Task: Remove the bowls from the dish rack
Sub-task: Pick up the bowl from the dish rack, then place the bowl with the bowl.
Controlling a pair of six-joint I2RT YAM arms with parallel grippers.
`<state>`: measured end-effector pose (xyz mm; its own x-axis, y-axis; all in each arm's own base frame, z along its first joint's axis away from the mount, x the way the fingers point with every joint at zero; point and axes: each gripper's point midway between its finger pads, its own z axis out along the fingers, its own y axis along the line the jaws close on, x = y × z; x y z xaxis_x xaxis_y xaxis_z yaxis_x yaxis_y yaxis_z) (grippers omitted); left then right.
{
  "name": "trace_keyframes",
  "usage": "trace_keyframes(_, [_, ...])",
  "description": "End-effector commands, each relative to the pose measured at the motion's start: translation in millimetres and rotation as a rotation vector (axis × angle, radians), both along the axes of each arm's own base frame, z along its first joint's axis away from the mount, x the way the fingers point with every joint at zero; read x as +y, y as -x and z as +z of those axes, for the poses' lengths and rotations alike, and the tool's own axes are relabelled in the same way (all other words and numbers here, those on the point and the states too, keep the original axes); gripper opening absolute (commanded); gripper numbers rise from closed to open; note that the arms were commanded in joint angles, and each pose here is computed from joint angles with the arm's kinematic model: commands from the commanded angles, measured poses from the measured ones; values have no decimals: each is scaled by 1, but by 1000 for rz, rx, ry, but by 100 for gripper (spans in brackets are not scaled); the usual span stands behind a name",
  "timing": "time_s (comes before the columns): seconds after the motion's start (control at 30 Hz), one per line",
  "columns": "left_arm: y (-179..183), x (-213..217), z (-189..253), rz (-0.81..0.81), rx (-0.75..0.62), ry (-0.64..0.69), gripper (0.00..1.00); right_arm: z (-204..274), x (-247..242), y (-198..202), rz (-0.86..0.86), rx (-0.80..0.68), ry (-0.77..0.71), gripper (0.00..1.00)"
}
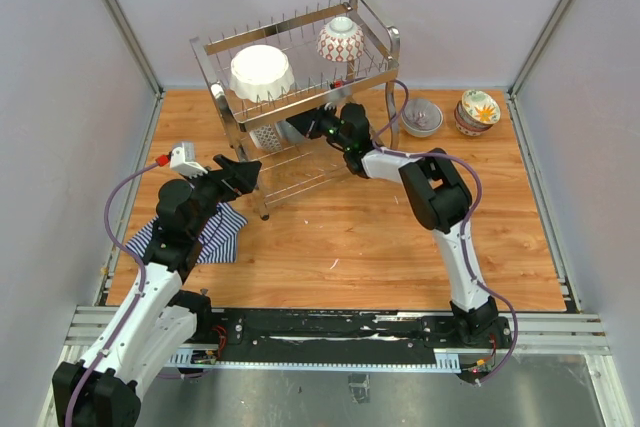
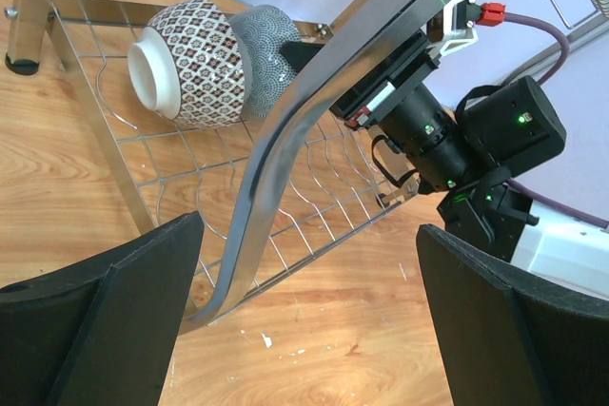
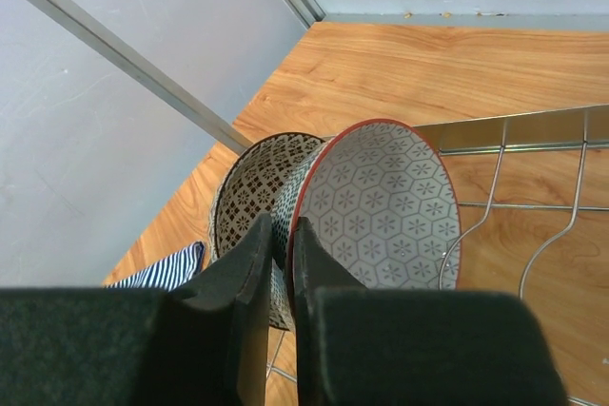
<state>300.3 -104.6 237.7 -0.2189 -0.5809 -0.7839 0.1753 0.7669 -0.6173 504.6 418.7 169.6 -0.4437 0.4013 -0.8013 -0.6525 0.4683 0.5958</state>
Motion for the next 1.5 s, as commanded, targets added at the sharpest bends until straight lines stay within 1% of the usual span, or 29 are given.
trace_keyframes(0.0, [0, -3, 11, -10, -38, 2, 100, 81, -17, 3, -23, -190, -62, 1])
trace_keyframes(0.23, [1, -2, 11, -7, -38, 5, 100, 85, -15, 11, -29, -232, -10, 1])
trace_keyframes(0.53, [2, -2, 11, -7, -39, 7, 100, 88, -19, 16, -38, -238, -5, 1])
trace_keyframes(0.67, [2, -1, 13, -5, -44, 6, 100, 85, -23, 24, -46, -234, 5, 1])
trace_keyframes(0.87, [3, -1, 13, -1, -38, 6, 100, 81, -31, 49, -52, -232, 10, 1])
trace_keyframes(0.9, [3, 0, 14, 3, -38, 5, 100, 75, -31, 54, -49, -222, 19, 1])
trace_keyframes(1.13, [6, 6, 15, 26, -30, -19, 100, 84, -37, 96, -49, -238, 27, 1])
trace_keyframes(1.33, [9, 7, 14, 26, -26, -28, 100, 85, -58, 131, -80, -251, 56, 1])
trace_keyframes(1.47, [10, 6, 15, 21, -26, -29, 100, 90, -80, 150, -119, -266, 87, 1])
